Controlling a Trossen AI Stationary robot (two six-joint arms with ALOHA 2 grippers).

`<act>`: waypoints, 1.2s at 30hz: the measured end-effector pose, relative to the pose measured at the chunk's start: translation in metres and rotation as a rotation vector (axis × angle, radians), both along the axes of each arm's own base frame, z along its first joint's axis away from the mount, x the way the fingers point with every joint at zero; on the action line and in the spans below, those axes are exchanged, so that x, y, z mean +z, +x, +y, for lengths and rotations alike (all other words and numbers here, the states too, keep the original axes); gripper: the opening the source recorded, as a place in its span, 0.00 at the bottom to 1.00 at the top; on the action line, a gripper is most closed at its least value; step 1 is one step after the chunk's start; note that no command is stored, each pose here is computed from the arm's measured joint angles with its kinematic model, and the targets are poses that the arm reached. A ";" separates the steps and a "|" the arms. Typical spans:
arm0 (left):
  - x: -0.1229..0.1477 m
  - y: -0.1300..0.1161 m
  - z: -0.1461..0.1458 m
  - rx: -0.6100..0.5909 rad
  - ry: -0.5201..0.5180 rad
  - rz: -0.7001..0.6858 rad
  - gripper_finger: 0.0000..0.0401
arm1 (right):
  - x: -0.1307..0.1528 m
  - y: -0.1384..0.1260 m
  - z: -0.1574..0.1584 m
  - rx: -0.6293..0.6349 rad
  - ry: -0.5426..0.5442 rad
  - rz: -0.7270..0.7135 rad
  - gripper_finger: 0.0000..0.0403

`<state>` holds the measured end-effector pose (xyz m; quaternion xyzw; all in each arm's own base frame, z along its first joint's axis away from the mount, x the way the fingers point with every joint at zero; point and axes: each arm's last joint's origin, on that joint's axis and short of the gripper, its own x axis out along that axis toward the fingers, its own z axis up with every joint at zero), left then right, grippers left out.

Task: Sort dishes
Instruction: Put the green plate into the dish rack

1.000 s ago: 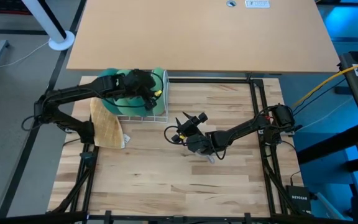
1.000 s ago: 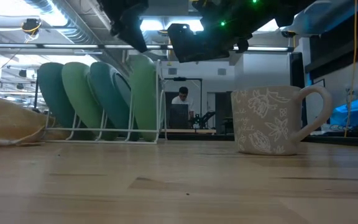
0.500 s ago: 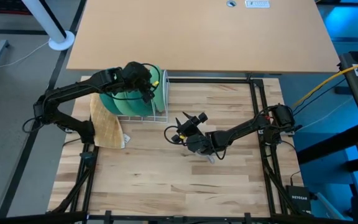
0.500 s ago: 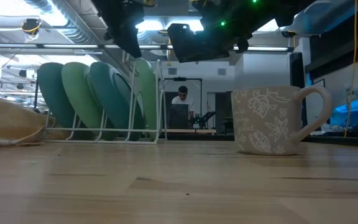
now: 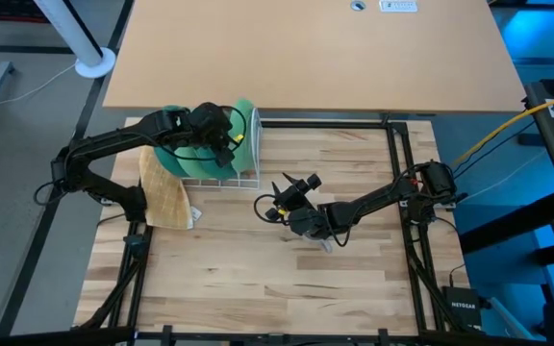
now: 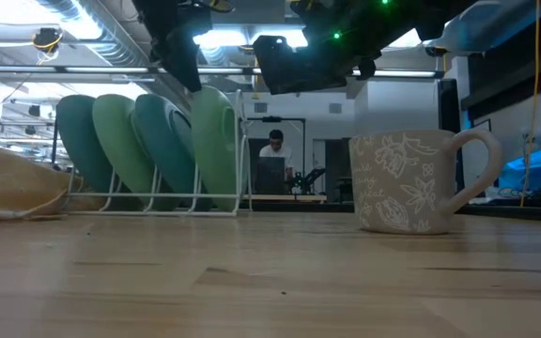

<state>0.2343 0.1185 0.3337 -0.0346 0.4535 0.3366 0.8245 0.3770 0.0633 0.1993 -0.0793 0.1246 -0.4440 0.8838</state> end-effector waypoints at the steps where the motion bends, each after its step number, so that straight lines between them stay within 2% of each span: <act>1: 0.000 0.000 0.000 0.001 0.002 0.001 0.29 | 0.000 0.000 0.000 0.000 0.000 0.000 0.48; 6: 0.000 0.000 0.000 -0.007 -0.009 -0.005 0.29 | 0.000 0.000 0.000 0.000 0.000 0.001 0.48; 10: 0.000 0.005 0.001 -0.029 -0.042 -0.068 0.29 | 0.000 0.000 0.000 0.000 0.000 0.001 0.48; 20: 0.007 0.013 0.003 -0.057 -0.006 -0.172 0.29 | 0.000 0.000 0.000 0.000 0.000 0.001 0.48; 23: 0.013 0.018 0.005 -0.072 0.037 -0.241 0.29 | 0.000 0.000 0.000 0.000 0.000 0.001 0.48; 28: 0.027 0.028 0.012 -0.150 0.189 -0.353 0.29 | 0.000 0.000 0.000 0.000 0.000 0.001 0.48; 31: 0.031 0.033 0.021 -0.157 0.253 -0.398 0.29 | 0.000 0.000 0.000 0.000 0.000 0.000 0.48; 36: 0.022 0.042 0.039 -0.151 0.289 -0.374 0.29 | 0.000 0.000 0.000 0.008 0.003 0.000 0.48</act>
